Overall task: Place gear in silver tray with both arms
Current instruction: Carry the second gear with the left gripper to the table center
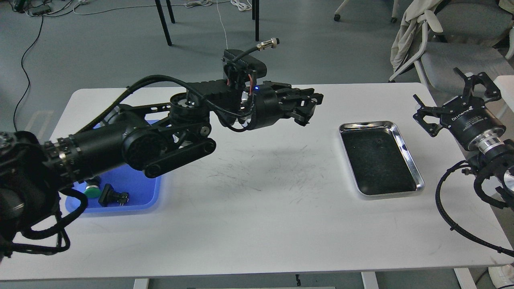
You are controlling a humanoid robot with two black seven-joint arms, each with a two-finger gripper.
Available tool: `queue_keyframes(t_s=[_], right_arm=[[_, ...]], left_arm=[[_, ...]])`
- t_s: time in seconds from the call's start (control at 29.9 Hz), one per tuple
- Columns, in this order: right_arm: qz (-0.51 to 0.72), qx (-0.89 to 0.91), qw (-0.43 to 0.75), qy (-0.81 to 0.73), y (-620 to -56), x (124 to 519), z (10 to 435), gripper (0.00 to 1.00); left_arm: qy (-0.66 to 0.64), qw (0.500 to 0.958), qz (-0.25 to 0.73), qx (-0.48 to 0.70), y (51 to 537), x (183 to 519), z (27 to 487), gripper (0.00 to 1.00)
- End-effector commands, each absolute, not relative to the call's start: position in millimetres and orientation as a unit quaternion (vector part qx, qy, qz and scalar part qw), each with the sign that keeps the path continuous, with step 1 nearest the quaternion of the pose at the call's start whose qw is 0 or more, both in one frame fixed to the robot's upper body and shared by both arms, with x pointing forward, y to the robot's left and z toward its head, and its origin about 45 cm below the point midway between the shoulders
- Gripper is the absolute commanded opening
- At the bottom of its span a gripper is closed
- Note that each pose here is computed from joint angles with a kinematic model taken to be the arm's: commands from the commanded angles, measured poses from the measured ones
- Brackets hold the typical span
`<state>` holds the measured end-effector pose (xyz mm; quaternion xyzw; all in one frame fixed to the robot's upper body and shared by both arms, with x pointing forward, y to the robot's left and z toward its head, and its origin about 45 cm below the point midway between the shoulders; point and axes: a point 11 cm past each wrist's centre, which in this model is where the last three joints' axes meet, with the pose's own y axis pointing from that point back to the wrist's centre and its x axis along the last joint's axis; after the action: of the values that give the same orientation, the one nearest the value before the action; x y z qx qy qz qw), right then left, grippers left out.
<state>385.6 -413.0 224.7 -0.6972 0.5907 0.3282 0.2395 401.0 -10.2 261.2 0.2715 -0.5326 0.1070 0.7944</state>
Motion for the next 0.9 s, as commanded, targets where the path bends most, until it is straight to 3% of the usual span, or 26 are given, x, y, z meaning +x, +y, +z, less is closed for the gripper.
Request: queue_keyframes(t_s=[0.0, 0.2, 0.6, 0.87], right_arm=[[0.327, -0.696, 0.240, 0.593, -415, 386, 225, 0.98], [0.322, -0.690, 0.251, 0.597, -421, 387, 230, 0.98], [0.318, -0.690, 0.264, 0.595, -423, 389, 239, 0.98], [0.319, -0.688, 0.269, 0.593, -421, 389, 239, 0.98]], left_arm=[[-0.512, 0.792, 0.128, 0.306, 0, 418, 240, 0.07], [-0.498, 0.790, 0.155, 0.322, 16, 423, 220, 0.07], [-0.489, 0.798, 0.106, 0.335, 23, 362, 138, 0.07], [-0.471, 0.808, 0.093, 0.342, 28, 346, 116, 0.07]])
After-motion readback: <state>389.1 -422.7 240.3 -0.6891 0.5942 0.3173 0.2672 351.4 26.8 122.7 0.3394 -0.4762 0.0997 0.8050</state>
